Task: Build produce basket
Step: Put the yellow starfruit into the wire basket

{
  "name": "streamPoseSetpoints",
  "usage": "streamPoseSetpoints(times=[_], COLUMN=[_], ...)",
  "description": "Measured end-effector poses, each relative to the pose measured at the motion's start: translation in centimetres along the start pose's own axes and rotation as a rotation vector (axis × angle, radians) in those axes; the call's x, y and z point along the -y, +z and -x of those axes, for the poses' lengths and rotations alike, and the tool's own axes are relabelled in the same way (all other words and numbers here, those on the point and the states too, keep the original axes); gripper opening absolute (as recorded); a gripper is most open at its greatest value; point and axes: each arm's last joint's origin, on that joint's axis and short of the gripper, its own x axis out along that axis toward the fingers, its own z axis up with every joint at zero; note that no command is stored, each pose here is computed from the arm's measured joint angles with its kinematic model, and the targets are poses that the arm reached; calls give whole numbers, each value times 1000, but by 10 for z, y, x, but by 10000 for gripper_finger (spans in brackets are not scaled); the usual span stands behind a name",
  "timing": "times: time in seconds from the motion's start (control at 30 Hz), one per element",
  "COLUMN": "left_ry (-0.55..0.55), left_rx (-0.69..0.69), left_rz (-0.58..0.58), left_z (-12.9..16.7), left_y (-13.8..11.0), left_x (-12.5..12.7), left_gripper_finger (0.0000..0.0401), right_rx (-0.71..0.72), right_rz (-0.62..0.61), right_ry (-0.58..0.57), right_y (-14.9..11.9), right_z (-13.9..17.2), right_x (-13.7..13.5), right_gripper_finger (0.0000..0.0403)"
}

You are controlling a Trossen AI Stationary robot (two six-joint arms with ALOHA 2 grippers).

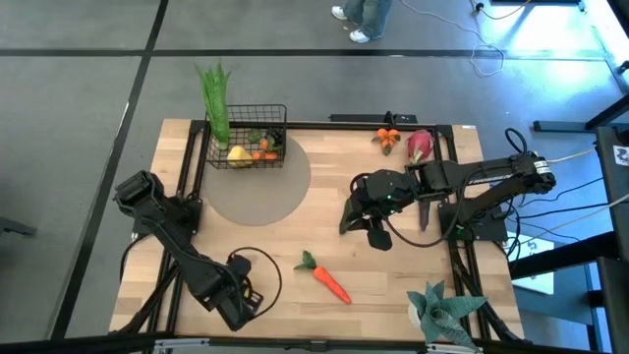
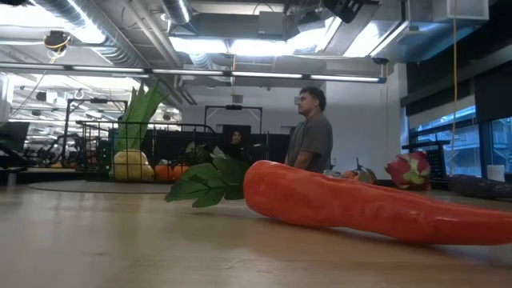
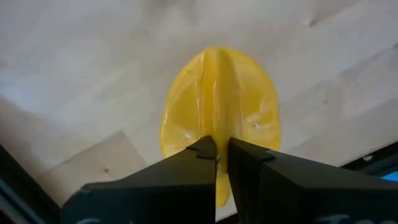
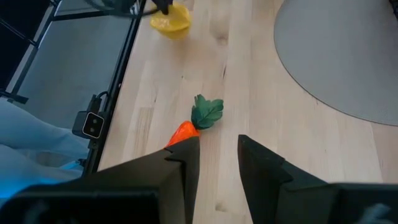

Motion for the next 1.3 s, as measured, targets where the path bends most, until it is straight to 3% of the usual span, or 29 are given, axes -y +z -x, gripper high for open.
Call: streamPoseSetpoints(times=[0.3, 0.67, 0.97, 1.3], left_ry=[-85, -62, 64, 290], left_rx=[227, 620, 926, 990], left_rz=[21, 56, 83, 131], left_z=[44, 89, 109, 121], left_y=[29, 79, 138, 199], left_x=[-18, -54, -72, -94], left_gripper_finger=[2, 1, 1, 1], right_rx=[11, 11, 11, 22], right_rz=[3, 6, 6, 46], right_ry=[-60, -60, -62, -65], right_y=[0, 0, 0, 2], right_z=[0, 0, 0, 0], right_x=[2, 2, 2, 3], right_gripper_finger=[97, 97, 97, 97])
